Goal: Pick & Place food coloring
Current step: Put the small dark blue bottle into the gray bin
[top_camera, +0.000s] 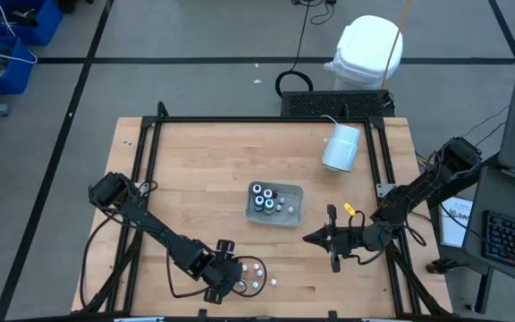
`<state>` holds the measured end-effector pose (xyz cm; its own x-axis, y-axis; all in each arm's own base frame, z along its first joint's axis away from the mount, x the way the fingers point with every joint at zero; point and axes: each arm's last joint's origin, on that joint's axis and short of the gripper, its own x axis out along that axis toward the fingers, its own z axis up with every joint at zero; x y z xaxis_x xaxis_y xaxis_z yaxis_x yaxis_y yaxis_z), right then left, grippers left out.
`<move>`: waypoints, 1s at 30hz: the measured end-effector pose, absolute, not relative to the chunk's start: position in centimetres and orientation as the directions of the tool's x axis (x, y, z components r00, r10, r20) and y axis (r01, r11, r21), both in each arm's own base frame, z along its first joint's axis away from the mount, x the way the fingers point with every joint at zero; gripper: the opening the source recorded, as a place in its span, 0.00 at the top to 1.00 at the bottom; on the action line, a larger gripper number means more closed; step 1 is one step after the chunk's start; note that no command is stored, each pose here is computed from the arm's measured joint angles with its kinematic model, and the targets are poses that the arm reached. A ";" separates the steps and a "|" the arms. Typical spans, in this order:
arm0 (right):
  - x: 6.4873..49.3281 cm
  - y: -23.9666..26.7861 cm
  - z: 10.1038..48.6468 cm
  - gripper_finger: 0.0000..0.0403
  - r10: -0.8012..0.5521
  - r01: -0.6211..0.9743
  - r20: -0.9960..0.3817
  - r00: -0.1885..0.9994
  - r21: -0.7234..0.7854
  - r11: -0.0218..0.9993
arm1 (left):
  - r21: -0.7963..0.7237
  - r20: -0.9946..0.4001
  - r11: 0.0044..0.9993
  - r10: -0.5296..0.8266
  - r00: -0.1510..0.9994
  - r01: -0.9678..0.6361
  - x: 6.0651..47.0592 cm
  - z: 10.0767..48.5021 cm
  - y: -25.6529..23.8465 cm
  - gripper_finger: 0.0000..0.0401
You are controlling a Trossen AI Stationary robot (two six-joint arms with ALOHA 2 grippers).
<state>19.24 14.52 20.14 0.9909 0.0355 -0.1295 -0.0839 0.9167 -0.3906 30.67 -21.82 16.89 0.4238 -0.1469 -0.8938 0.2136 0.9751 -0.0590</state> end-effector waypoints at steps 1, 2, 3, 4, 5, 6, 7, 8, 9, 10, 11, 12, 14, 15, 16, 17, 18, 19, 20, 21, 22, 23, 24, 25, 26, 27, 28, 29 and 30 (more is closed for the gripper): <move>19.2 14.5 20.1 1.00 0.036 -0.084 -0.130 0.991 -0.391 0.917 | -0.059 -0.894 0.975 -0.147 0.423 0.214 30.7 16.8 -21.8 0.47; 19.2 14.5 20.1 1.00 0.035 -0.084 -0.130 0.991 -0.391 0.917 | -0.060 -0.895 0.975 -0.148 0.421 0.215 30.7 16.7 -21.9 0.47; 19.2 14.5 20.1 1.00 0.035 -0.084 -0.130 0.991 -0.391 0.917 | -0.062 -0.896 0.974 -0.150 0.418 0.217 30.7 16.6 -21.9 0.47; 19.2 14.5 20.1 1.00 0.035 -0.083 -0.130 0.991 -0.391 0.917 | -0.063 -0.898 0.973 -0.151 0.413 0.220 30.7 16.5 -21.9 0.47; 19.2 14.5 20.1 1.00 0.035 -0.084 -0.130 0.991 -0.391 0.917 | -0.068 -0.899 0.972 -0.158 0.408 0.225 30.7 16.5 -22.0 0.47; 19.2 14.5 20.1 1.00 0.035 -0.084 -0.130 0.991 -0.391 0.917 | -0.072 -0.898 0.970 -0.163 0.409 0.231 30.7 16.5 -22.0 0.47; 19.2 14.5 20.1 1.00 0.035 -0.083 -0.130 0.991 -0.391 0.917 | -0.075 -0.896 0.970 -0.167 0.411 0.232 30.7 16.5 -22.0 0.47; 19.2 14.5 20.1 1.00 0.035 -0.083 -0.130 0.991 -0.391 0.917 | -0.074 -0.896 0.969 -0.168 0.411 0.234 30.7 16.5 -22.0 0.47; 19.2 14.5 20.1 1.00 0.035 -0.083 -0.130 0.991 -0.391 0.917 | -0.075 -0.897 0.969 -0.168 0.409 0.234 30.7 16.5 -22.0 0.47; 19.2 14.5 20.1 1.00 0.035 -0.084 -0.130 0.991 -0.391 0.917 | -0.075 -0.897 0.969 -0.168 0.409 0.235 30.7 16.5 -22.0 0.47; 19.2 14.5 20.1 1.00 0.035 -0.084 -0.130 0.991 -0.391 0.917 | -0.076 -0.896 0.969 -0.169 0.411 0.235 30.7 16.5 -22.1 0.47; 19.2 14.5 20.1 1.00 0.035 -0.084 -0.130 0.991 -0.391 0.917 | -0.076 -0.895 0.969 -0.170 0.412 0.235 30.7 16.6 -22.1 0.47; 19.2 14.5 20.1 1.00 0.035 -0.083 -0.130 0.991 -0.391 0.917 | -0.076 -0.896 0.969 -0.169 0.410 0.235 30.7 16.5 -22.1 0.47; 19.2 14.5 20.1 1.00 0.035 -0.084 -0.130 0.991 -0.391 0.917 | -0.076 -0.896 0.969 -0.169 0.411 0.235 30.7 16.5 -22.1 0.47; 19.2 14.5 20.1 1.00 0.035 -0.084 -0.130 0.991 -0.391 0.917 | -0.076 -0.896 0.969 -0.169 0.411 0.235 30.7 16.6 -22.1 0.47; 19.2 14.5 20.1 1.00 0.035 -0.084 -0.130 0.991 -0.391 0.917 | -0.075 -0.895 0.969 -0.169 0.412 0.234 30.7 16.6 -22.1 0.47; 19.2 14.5 20.1 1.00 0.035 -0.084 -0.130 0.991 -0.391 0.917 | -0.071 -0.895 0.970 -0.165 0.414 0.233 30.7 16.6 -22.0 0.47; 19.2 14.5 20.1 1.00 0.035 -0.084 -0.130 0.991 -0.391 0.917 | -0.069 -0.895 0.970 -0.164 0.416 0.233 30.7 16.6 -22.0 0.47; 19.2 14.5 20.1 1.00 0.035 -0.083 -0.130 0.991 -0.391 0.917 | -0.068 -0.894 0.969 -0.165 0.417 0.237 30.7 16.6 -22.1 0.47; 19.2 14.5 20.1 1.00 0.035 -0.084 -0.130 0.991 -0.391 0.917 | -0.067 -0.892 0.968 -0.166 0.420 0.242 30.8 16.6 -22.1 0.47; 19.2 14.5 20.1 1.00 0.035 -0.083 -0.130 0.991 -0.391 0.917 | -0.066 -0.891 0.968 -0.167 0.423 0.242 30.8 16.6 -22.1 0.47; 19.2 14.5 20.1 1.00 0.035 -0.083 -0.130 0.991 -0.391 0.917 | -0.064 -0.890 0.969 -0.164 0.424 0.240 30.8 16.6 -22.1 0.47; 19.2 14.5 20.1 1.00 0.035 -0.083 -0.130 0.991 -0.391 0.917 | -0.061 -0.890 0.969 -0.161 0.426 0.239 30.8 16.6 -22.1 0.47; 19.2 14.5 20.1 1.00 0.035 -0.084 -0.130 0.991 -0.391 0.917 | -0.059 -0.890 0.969 -0.160 0.428 0.239 30.8 16.6 -22.1 0.48; 19.2 14.5 20.1 1.00 0.035 -0.084 -0.130 0.991 -0.391 0.917 | -0.056 -0.889 0.968 -0.159 0.428 0.243 30.8 16.6 -22.1 0.48; 19.2 14.5 20.1 1.00 0.035 -0.084 -0.130 0.991 -0.391 0.917 | -0.055 -0.889 0.968 -0.159 0.429 0.245 30.8 16.6 -22.1 0.49; 19.2 14.5 20.1 1.00 0.035 -0.084 -0.130 0.991 -0.391 0.917 | -0.055 -0.889 0.968 -0.159 0.429 0.245 30.8 16.6 -22.1 0.51; 19.2 14.5 20.1 1.00 0.035 -0.083 -0.130 0.991 -0.391 0.917 | -0.055 -0.889 0.968 -0.159 0.429 0.245 30.8 16.6 -22.1 0.53; 19.2 14.5 20.1 1.00 0.035 -0.083 -0.130 0.991 -0.391 0.917 | -0.055 -0.889 0.968 -0.159 0.430 0.244 30.8 16.6 -22.1 0.56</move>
